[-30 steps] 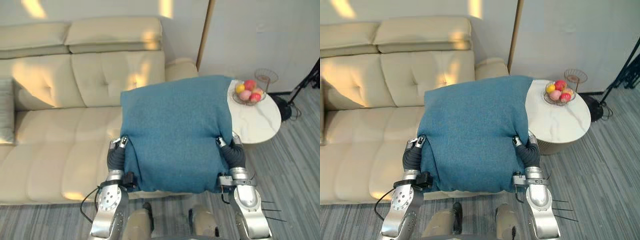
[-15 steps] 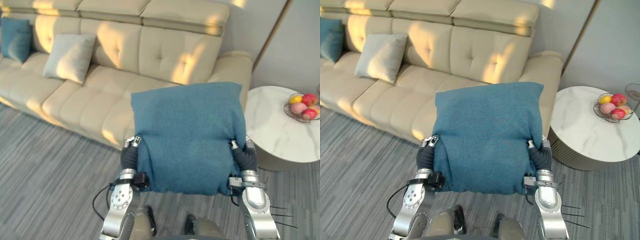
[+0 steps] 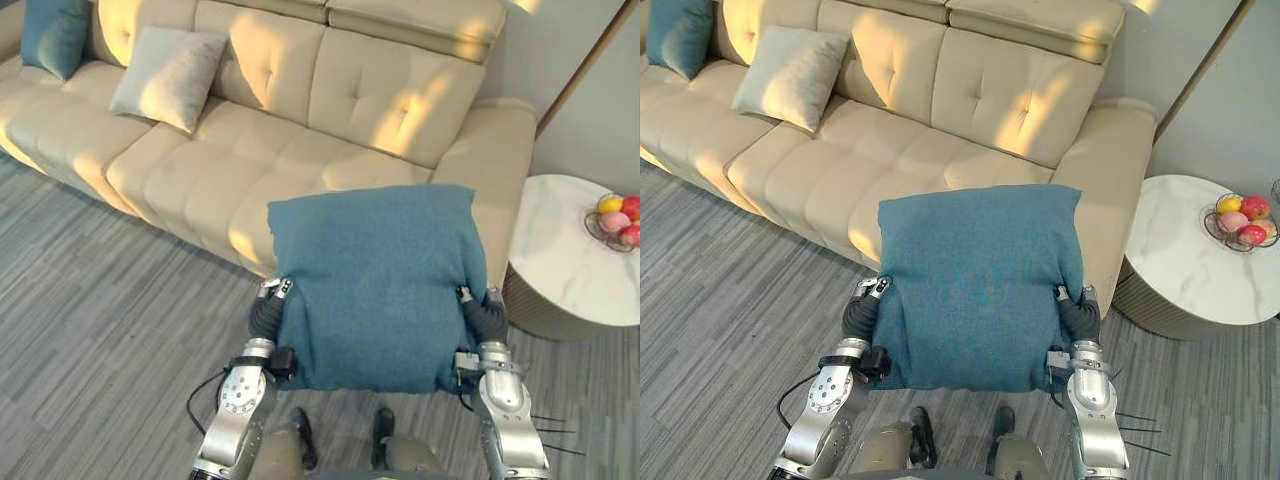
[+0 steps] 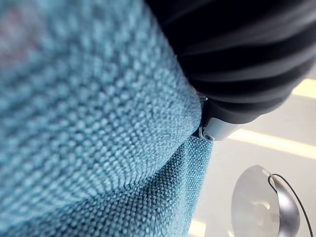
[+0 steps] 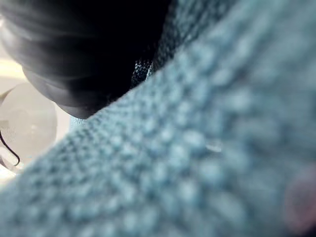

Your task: Pick up cushions and gather them together orderly.

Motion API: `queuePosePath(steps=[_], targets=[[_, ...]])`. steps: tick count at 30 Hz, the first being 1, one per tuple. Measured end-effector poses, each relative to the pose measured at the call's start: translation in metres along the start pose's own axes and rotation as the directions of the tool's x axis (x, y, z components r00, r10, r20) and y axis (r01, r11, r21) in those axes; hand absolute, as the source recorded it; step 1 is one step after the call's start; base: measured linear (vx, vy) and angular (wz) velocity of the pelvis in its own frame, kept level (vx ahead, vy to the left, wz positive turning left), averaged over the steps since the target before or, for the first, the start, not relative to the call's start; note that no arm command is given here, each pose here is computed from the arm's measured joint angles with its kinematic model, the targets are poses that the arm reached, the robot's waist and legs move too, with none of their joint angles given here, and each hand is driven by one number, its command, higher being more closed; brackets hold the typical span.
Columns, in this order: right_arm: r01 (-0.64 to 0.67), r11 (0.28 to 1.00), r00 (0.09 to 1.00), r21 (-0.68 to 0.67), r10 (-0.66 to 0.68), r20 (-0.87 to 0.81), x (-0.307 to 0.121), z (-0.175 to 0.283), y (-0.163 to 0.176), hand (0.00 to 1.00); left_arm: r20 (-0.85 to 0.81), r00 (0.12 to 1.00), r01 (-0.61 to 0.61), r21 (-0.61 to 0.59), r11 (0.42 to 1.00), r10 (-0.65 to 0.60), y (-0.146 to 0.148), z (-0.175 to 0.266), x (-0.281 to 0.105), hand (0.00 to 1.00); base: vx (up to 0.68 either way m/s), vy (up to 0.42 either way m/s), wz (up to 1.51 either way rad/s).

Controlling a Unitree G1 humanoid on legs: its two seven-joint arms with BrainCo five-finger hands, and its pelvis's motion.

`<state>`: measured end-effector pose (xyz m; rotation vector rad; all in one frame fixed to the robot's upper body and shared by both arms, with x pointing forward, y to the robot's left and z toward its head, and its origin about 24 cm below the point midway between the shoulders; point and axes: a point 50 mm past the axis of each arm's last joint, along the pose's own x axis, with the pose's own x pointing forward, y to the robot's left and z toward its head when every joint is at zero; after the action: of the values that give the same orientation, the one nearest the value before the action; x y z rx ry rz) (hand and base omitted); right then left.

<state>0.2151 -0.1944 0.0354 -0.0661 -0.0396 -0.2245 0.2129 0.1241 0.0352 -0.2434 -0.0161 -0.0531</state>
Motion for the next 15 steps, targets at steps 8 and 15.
queuePosePath(steps=[8, 15], targets=[[0.024, 0.999, 0.998, 0.021, -0.023, -0.06, -0.01, -0.012, -0.001, 1.0, -0.008, 1.0, 0.006, 0.014, 1.0, -0.006, -0.001, 0.0, 0.0, 1.0, 0.23, 0.088, 0.5], [0.081, 0.997, 0.996, -0.014, -0.082, -0.048, -0.029, -0.002, -0.021, 1.0, 0.001, 0.999, 0.044, -0.03, 0.999, -0.044, -0.021, 0.0, 0.002, 1.0, 0.52, -0.035, 0.59]])
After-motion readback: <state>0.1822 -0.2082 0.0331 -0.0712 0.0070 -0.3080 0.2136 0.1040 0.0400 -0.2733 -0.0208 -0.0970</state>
